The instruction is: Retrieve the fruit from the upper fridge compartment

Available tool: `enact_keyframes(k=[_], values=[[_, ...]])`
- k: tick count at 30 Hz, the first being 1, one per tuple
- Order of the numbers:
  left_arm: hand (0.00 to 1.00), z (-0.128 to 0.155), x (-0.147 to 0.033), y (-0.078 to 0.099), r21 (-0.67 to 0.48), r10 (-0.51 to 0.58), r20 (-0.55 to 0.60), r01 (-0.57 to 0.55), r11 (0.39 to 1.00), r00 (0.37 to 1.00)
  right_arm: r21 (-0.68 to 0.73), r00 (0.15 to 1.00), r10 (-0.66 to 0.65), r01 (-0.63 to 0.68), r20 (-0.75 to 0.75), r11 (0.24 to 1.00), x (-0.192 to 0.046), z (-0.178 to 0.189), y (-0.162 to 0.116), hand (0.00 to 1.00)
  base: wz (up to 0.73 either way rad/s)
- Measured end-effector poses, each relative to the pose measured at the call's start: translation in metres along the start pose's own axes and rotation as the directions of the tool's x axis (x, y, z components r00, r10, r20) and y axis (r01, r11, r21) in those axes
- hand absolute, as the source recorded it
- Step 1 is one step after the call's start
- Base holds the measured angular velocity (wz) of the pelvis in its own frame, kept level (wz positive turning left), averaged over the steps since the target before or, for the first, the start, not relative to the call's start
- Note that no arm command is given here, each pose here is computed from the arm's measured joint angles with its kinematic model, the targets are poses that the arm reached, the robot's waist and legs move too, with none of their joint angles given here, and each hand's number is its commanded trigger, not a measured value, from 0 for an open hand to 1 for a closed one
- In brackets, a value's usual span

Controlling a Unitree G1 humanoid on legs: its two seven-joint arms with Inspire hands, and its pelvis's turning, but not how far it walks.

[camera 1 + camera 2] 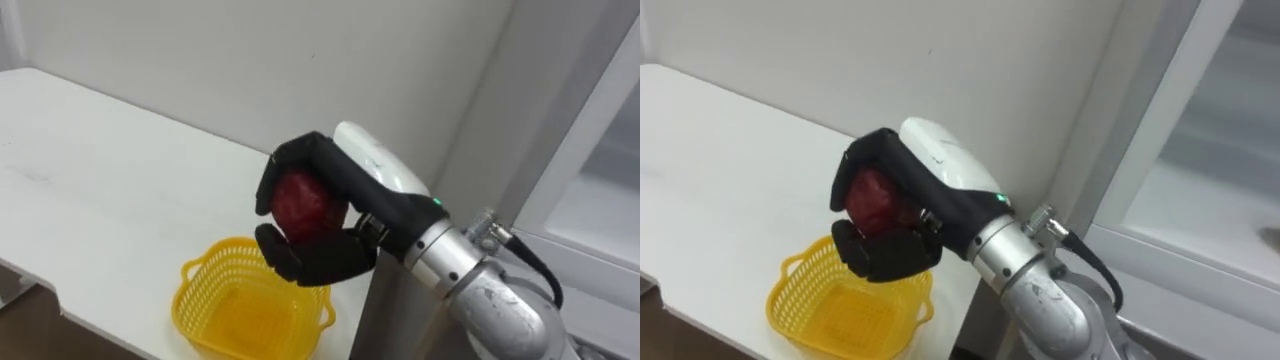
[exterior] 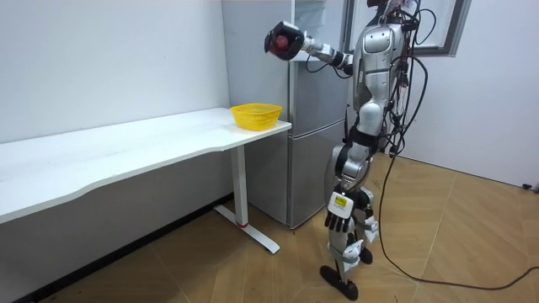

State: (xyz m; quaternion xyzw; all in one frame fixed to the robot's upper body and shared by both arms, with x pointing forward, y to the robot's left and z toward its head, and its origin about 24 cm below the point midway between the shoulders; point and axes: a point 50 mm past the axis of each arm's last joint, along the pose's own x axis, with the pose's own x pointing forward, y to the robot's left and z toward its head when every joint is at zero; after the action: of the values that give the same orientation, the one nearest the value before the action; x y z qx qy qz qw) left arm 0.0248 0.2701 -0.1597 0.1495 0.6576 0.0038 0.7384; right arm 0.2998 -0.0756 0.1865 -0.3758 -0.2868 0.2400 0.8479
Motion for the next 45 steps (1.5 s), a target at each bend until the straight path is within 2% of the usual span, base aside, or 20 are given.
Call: enact_keyframes(k=[10, 29, 30, 31, 32, 45], values=[[0.0, -0.001, 0.0, 0.001, 0.039, -0.001, -0.019, 0.002, 0.999, 1.0, 0.049, 0.974, 0.111, -0.103, -0.196, 0.993, -0.004, -0.045, 0.029, 1.0, 0.07], [0.0, 0.008, 0.001, -0.004, 0.106, 0.017, 0.0, -0.017, 0.994, 1.0, 0.066, 0.961, 0.09, -0.075, -0.261, 0.995, -0.006, -0.059, 0.035, 1.0, 0.02], [0.0, 0.009, 0.001, -0.005, 0.111, 0.019, 0.003, -0.019, 0.994, 1.0, 0.064, 0.962, 0.086, -0.071, -0.261, 0.995, -0.006, -0.059, 0.035, 0.64, 0.0], [0.0, 0.01, 0.001, -0.005, 0.111, 0.021, 0.005, -0.021, 0.994, 1.0, 0.064, 0.962, 0.085, -0.07, -0.261, 0.995, -0.006, -0.059, 0.035, 0.1, 0.0], [0.0, 0.01, 0.001, -0.004, 0.111, 0.023, 0.007, -0.023, 0.994, 1.0, 0.064, 0.962, 0.084, -0.07, -0.261, 0.996, -0.006, -0.059, 0.035, 0.0, 0.0], [0.0, 0.014, 0.002, -0.003, 0.112, 0.047, 0.016, -0.048, 0.993, 0.999, 0.065, 0.963, 0.068, -0.053, -0.261, 0.996, -0.006, -0.059, 0.034, 0.0, 0.0]])
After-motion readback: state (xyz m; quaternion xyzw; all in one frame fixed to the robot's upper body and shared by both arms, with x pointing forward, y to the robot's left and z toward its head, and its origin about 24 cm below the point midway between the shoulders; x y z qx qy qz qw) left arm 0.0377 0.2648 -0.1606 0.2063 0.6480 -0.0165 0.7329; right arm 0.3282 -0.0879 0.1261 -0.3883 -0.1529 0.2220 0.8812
